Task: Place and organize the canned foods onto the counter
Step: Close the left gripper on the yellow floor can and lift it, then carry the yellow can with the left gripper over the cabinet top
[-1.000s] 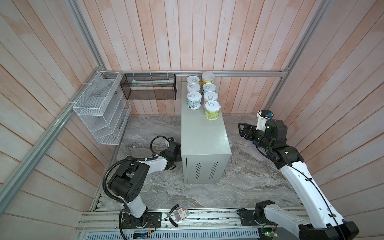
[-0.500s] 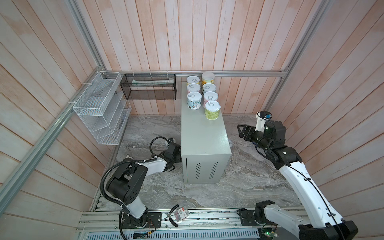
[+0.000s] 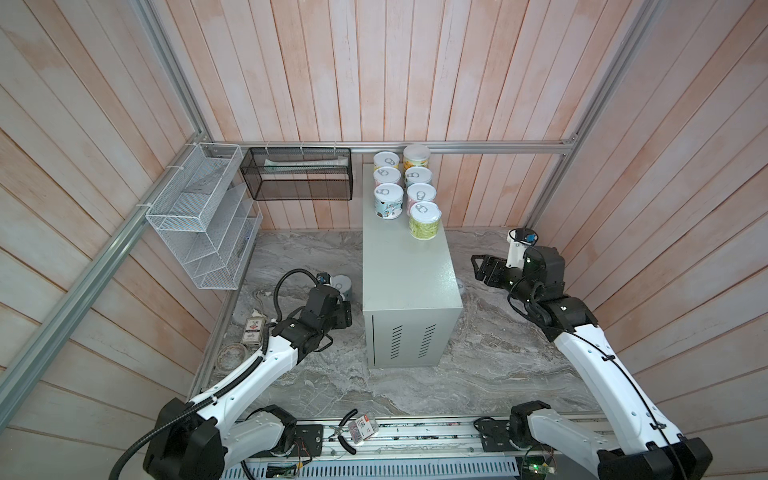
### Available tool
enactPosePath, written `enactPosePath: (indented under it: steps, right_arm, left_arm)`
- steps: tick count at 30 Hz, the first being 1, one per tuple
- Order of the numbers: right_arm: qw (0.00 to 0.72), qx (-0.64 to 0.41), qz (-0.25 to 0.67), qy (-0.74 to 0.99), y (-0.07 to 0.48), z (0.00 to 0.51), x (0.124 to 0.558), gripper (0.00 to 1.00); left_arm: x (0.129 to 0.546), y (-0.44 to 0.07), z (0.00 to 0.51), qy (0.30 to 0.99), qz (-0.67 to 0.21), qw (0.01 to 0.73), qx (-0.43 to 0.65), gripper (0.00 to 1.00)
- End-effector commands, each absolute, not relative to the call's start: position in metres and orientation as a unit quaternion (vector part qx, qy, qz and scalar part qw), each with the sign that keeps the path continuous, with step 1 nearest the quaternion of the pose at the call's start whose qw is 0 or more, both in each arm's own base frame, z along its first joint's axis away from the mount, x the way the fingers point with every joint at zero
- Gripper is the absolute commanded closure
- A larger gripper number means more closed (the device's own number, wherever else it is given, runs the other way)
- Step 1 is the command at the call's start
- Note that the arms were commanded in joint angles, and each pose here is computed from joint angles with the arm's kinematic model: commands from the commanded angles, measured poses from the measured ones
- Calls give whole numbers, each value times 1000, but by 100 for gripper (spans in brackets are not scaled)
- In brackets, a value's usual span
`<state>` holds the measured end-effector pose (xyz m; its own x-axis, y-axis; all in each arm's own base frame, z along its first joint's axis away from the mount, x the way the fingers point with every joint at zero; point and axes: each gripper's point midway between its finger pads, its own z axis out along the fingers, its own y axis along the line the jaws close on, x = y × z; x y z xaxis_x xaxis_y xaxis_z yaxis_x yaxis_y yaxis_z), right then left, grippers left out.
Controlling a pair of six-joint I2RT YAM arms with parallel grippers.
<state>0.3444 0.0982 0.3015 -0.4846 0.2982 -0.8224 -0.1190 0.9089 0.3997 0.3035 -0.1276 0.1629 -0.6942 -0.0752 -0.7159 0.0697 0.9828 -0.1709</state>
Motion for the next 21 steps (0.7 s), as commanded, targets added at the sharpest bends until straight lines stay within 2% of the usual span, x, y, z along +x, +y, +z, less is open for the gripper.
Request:
enactPosePath:
  steps: [1,11,21]
  right_arm:
    - [520,58,198,829,91,309,341,20]
    - [522,60,187,830,86,305,342,20]
    - [526,57,204,824,90,309,340,20]
  left_arm:
    - [292,-125,215,908,-101,407,15,100]
    - [288,-126,335,887,-102,446,64,100]
    - [310,-158,410,856,-126,487,120,100]
